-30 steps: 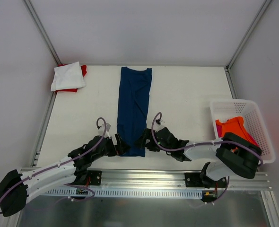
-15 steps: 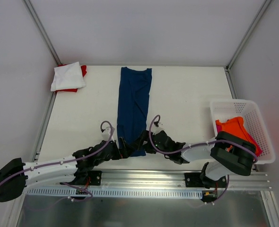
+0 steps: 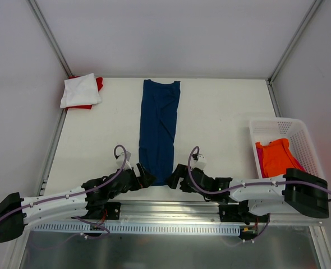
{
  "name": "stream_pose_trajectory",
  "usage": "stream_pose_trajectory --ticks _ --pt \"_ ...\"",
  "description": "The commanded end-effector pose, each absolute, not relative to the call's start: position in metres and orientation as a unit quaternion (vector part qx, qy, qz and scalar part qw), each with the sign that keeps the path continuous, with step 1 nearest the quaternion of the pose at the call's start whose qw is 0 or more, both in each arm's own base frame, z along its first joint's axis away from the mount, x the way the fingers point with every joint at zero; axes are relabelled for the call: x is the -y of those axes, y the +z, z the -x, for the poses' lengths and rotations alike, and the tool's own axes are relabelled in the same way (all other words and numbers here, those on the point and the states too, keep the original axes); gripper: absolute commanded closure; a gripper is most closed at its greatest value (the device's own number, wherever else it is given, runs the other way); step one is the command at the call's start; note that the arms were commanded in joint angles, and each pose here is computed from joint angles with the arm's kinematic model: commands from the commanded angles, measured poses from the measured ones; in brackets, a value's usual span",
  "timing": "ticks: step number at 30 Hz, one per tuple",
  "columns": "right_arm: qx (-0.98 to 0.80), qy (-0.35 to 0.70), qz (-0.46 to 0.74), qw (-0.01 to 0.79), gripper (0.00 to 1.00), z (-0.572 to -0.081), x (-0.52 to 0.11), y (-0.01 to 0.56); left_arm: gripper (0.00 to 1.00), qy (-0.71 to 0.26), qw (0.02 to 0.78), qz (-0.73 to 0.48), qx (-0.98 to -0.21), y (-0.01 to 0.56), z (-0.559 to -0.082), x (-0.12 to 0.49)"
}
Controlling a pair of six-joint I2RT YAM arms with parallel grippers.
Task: Fold and stack the t-shirts
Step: Fold the tshirt
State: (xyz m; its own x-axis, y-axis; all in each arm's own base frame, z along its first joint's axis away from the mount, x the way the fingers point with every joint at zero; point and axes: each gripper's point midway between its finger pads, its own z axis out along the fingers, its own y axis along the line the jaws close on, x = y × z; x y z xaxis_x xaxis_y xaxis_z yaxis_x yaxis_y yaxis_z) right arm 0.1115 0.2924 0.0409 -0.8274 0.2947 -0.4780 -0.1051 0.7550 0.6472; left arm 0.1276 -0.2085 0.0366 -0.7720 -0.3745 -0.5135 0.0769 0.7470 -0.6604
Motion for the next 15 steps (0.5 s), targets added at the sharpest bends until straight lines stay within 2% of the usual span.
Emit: stream_pose_trajectory --ticks 1,5,9,10,12,13,15 --pt "-0.925 0.249 -0.044 0.285 0.05 -0.108 -0.254 -0.004 0.1 -0.273 0.305 0.081 -0.909 -0.002 -0.116 0.181" --pt "-0.926 0.255 -0.039 0.277 0.1 -0.107 -0.264 -0.012 0.1 -0.274 0.306 0.084 -0.908 -0.003 -0.116 0.18" --pt "-0.927 0.256 -0.037 0.27 0.25 -0.106 -0.271 -0.019 0.11 -0.271 0.305 0.085 -0.909 -0.007 -0.115 0.177" --pt "-0.929 0.252 -0.034 0.268 0.38 -0.106 -0.271 -0.022 0.11 -0.271 0.305 0.085 -0.909 -0.007 -0.115 0.177" --pt "-0.931 0.252 -0.032 0.263 0.49 -0.105 -0.274 -0.023 0.11 -0.268 0.305 0.085 -0.91 -0.008 -0.114 0.176" --pt "-0.93 0.253 -0.032 0.263 0.59 -0.105 -0.276 -0.022 0.11 -0.268 0.304 0.086 -0.91 -0.008 -0.114 0.176" --pt "-0.932 0.251 -0.031 0.262 0.63 -0.105 -0.276 -0.024 0.11 -0.265 0.305 0.087 -0.911 -0.01 -0.114 0.175"
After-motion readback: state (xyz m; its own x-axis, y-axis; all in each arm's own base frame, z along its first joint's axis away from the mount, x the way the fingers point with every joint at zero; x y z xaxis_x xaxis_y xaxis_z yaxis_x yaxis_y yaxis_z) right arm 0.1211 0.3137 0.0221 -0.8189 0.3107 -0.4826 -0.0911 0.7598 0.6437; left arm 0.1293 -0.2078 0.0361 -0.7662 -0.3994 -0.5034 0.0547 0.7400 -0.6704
